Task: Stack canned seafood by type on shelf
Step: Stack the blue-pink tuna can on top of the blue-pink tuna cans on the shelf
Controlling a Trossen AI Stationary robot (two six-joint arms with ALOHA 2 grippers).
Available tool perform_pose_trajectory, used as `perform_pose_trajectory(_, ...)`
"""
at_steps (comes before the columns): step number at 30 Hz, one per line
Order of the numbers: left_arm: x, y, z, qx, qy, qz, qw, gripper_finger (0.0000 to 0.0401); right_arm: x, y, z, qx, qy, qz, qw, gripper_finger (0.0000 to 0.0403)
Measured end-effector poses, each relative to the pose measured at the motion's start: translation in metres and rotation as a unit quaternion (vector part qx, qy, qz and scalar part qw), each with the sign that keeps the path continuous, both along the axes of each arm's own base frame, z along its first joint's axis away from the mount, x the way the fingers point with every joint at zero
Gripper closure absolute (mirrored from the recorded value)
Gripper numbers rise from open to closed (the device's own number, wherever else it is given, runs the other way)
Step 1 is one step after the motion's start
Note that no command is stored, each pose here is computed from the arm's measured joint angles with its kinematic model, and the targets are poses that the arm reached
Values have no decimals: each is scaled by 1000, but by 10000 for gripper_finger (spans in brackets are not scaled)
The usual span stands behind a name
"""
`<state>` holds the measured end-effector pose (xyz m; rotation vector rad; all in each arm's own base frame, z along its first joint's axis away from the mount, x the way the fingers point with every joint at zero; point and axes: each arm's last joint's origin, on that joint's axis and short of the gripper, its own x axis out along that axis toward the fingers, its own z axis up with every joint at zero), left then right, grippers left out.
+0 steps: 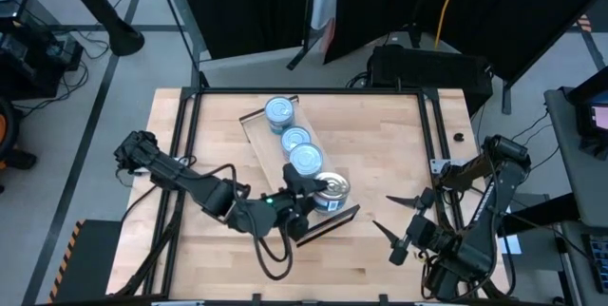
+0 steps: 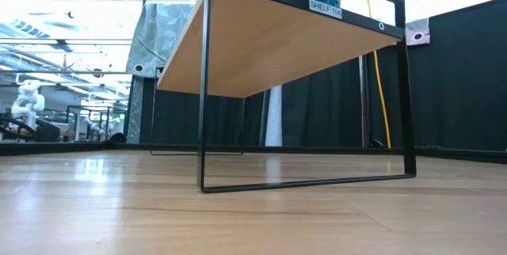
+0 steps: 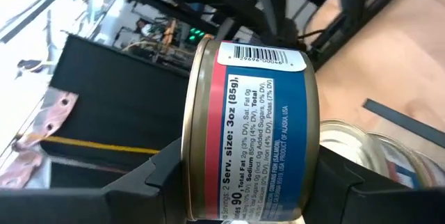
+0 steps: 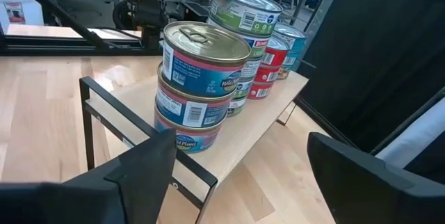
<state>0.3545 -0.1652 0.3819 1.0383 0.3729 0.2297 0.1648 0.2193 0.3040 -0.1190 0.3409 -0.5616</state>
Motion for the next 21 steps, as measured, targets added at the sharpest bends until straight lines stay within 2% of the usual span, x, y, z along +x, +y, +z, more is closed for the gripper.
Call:
perform_pose_trajectory(4,1,0,-2,-5,7,-14,1000,203,0,0,0,-2,2,1,1000,90)
perform_pose_trajectory(8,4,-2,-13,19,38,-15,999,203,0,1,0,-4,3,3,1000,90)
perform_pose_trajectory(16,10,-1,-23,38,60,4,997,203,0,1,0,-3,2,4,1000,90)
perform_pose_trajectory(21,6,-11,-23,81,72,-17,994,203,0,1,0,-3,3,4,1000,90)
